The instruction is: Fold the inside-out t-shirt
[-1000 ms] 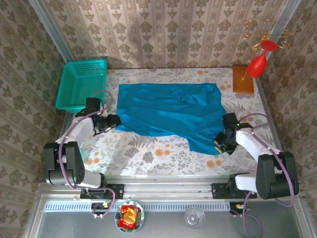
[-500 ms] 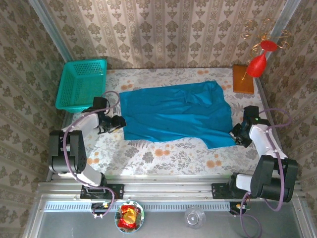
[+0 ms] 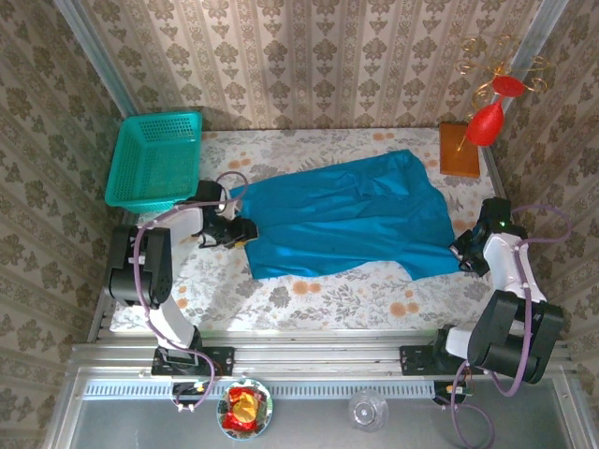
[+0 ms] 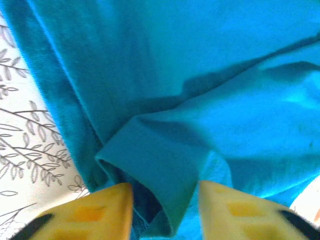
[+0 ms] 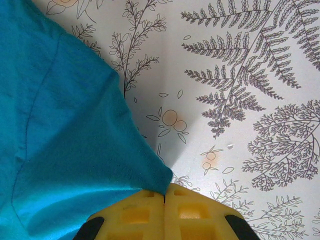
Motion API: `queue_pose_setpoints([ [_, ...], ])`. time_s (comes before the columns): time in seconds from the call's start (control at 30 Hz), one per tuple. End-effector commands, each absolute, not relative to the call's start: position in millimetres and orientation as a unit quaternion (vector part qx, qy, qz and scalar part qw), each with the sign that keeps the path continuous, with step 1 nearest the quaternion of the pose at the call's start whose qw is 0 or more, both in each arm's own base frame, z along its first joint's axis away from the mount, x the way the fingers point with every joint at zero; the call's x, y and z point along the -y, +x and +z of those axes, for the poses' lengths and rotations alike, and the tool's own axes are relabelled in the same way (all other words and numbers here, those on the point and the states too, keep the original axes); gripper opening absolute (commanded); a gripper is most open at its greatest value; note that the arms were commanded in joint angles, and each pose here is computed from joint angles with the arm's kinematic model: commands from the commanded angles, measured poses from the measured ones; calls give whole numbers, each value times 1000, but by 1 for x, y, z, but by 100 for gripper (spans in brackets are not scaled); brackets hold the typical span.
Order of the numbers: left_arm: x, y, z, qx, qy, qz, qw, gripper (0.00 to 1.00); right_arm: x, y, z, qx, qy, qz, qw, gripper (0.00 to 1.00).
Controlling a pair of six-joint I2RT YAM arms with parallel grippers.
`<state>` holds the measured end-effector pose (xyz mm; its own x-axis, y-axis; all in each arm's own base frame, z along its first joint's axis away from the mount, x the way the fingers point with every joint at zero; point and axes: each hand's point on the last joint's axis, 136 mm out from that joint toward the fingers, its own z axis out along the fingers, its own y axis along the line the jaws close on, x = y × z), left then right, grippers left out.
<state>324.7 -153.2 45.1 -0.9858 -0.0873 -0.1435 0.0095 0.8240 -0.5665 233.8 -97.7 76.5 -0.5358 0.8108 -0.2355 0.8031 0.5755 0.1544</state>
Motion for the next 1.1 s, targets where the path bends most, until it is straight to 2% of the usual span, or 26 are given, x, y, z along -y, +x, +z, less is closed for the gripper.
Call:
queue_pose_setpoints([
  [0.0, 165, 316, 56, -943, -1, -322, 85, 25, 101, 231, 84, -879, 455, 6, 143, 0],
  [0.13, 174, 317, 83, -929, 6, -350, 120, 0, 100, 232, 84, -879, 454, 10, 145, 0],
  [0.37, 184, 351, 143, -900, 25, -390, 193, 0, 99, 233, 83, -879, 454, 15, 147, 0],
  [0.63, 196, 409, 128, -891, 24, -412, 190, 0, 98, 234, 85, -878, 453, 20, 152, 0],
  [0.73, 201, 427, 114, -893, 19, -413, 180, 8, 97, 234, 85, -878, 453, 22, 152, 0],
  [0.87, 199, 444, 89, -908, 6, -383, 169, 13, 96, 233, 83, -878, 453, 25, 150, 0],
  [1.07, 178, 437, 88, -932, 6, -315, 180, 35, 95, 234, 84, -879, 452, 27, 152, 0],
])
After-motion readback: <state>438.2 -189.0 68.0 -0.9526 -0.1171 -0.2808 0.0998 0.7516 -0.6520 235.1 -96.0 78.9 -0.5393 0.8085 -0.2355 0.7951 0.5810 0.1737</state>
